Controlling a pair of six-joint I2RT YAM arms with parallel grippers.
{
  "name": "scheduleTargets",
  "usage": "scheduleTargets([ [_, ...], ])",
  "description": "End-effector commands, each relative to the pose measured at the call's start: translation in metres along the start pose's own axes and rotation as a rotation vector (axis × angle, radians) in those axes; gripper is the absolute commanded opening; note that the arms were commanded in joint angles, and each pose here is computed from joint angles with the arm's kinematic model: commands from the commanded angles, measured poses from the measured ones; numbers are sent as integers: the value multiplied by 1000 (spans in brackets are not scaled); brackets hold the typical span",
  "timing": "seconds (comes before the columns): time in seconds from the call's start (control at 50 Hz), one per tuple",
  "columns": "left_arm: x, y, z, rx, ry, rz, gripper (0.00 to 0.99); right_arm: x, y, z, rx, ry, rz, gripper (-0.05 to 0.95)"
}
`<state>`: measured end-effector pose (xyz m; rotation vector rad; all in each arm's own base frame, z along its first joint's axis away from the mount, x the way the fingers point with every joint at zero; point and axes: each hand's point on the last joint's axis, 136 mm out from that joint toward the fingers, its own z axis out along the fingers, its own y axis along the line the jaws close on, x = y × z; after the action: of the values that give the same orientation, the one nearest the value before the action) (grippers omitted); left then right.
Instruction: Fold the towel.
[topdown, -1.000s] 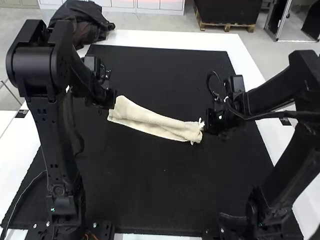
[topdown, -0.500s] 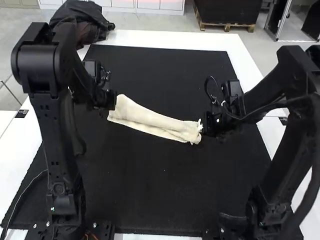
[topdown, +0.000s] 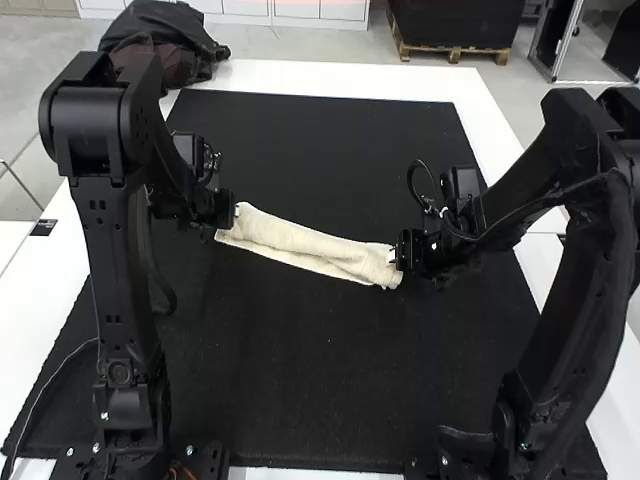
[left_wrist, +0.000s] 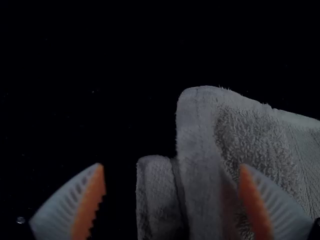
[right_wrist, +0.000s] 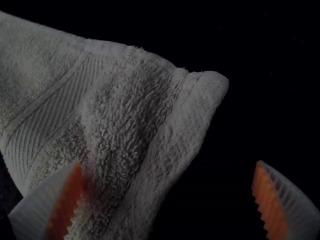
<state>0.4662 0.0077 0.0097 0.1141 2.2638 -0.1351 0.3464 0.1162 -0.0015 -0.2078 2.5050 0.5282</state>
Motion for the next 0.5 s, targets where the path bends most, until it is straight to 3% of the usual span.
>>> scheduleTargets([
  [0.0,-7,10,-2,-29,-18,-21,977,-7,-10,-2,37,-16,11,907],
  [0.48,-69,26,-26,-58,-168,-86,972,-41,13,-9,-34,-70,37,905],
])
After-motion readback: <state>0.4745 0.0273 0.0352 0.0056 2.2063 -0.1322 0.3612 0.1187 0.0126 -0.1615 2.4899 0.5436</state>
